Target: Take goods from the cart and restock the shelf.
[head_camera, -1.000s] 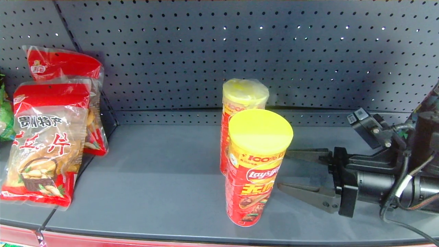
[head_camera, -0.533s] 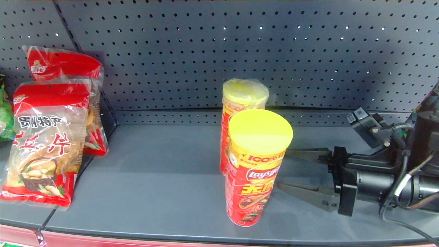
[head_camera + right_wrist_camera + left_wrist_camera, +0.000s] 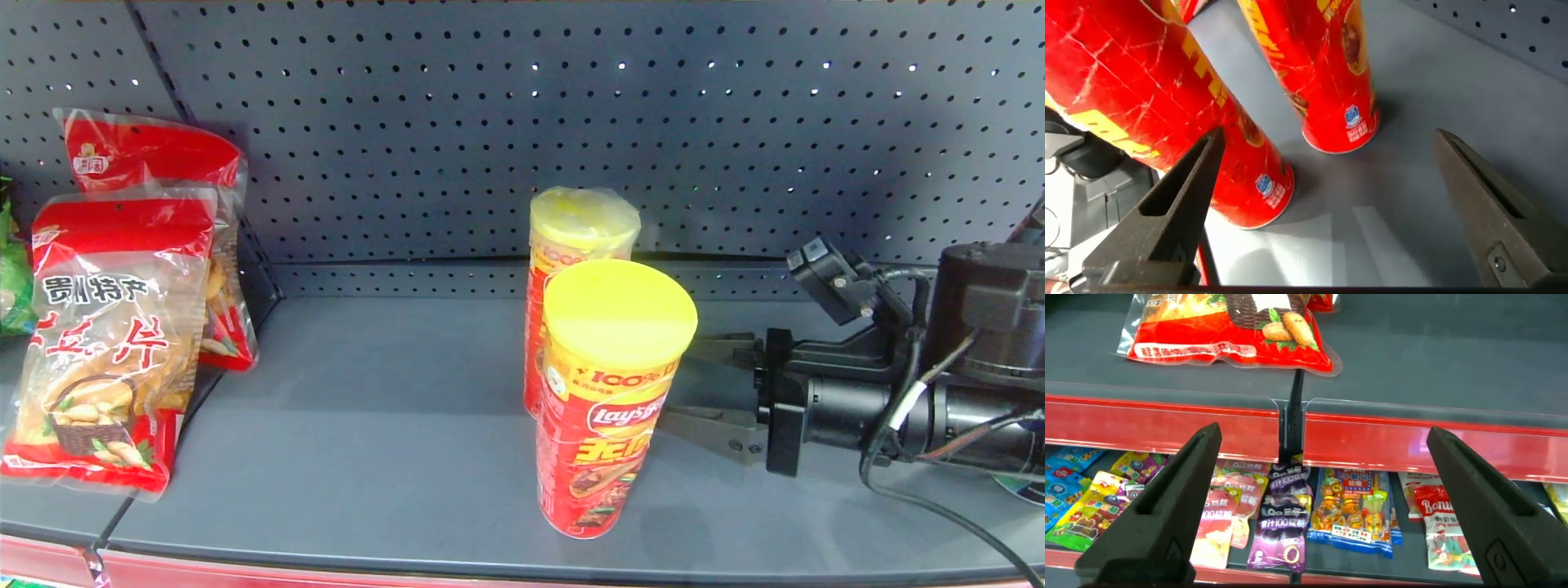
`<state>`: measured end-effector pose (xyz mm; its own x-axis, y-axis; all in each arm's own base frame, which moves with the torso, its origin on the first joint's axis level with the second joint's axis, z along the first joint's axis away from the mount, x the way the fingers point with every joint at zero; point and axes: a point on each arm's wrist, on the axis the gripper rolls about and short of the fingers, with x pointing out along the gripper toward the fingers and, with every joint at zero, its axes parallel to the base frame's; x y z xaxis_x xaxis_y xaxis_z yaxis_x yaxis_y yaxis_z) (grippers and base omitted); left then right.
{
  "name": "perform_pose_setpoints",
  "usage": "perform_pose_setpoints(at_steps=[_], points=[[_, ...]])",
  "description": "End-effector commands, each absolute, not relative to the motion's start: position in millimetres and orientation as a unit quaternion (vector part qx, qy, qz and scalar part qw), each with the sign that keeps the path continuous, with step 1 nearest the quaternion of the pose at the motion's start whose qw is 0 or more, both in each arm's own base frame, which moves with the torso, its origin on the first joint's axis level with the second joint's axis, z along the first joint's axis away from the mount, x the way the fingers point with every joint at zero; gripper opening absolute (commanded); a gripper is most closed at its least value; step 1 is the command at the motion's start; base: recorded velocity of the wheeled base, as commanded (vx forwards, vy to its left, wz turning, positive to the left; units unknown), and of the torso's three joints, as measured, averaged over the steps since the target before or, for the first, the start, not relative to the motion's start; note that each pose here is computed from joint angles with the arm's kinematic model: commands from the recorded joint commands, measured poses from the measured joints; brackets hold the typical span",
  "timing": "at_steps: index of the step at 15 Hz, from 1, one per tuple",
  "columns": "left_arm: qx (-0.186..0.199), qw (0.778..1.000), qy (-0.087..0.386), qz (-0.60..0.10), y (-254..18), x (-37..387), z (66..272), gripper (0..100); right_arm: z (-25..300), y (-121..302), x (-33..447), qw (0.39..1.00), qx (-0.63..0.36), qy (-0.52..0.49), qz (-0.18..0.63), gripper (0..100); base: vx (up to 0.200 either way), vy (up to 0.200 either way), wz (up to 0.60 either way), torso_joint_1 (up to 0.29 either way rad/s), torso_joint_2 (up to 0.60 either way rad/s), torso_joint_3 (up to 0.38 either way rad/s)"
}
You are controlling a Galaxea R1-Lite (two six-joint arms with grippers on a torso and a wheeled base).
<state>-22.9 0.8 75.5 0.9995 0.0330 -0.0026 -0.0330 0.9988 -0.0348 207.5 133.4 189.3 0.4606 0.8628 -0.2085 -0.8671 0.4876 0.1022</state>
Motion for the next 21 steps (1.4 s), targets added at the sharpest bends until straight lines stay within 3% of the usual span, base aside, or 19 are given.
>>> perform_pose_setpoints(at_steps=[1, 21], points=[[-0.018, 1.000, 0.002, 0.017, 0.8, -22.8, 75.5, 100, 187.9, 137.6, 207.7, 0.851, -0.010, 0.119, 0.512, 100, 0.000, 0.000, 0.00, 0.000, 0.00, 0.000], [-0.018, 1.000, 0.001, 0.017, 0.8, -22.8, 75.6, 100, 186.1, 135.9, 197.8, 0.847, -0.012, 0.121, 0.518, 100, 0.000, 0.000, 0.00, 0.000, 0.00, 0.000]])
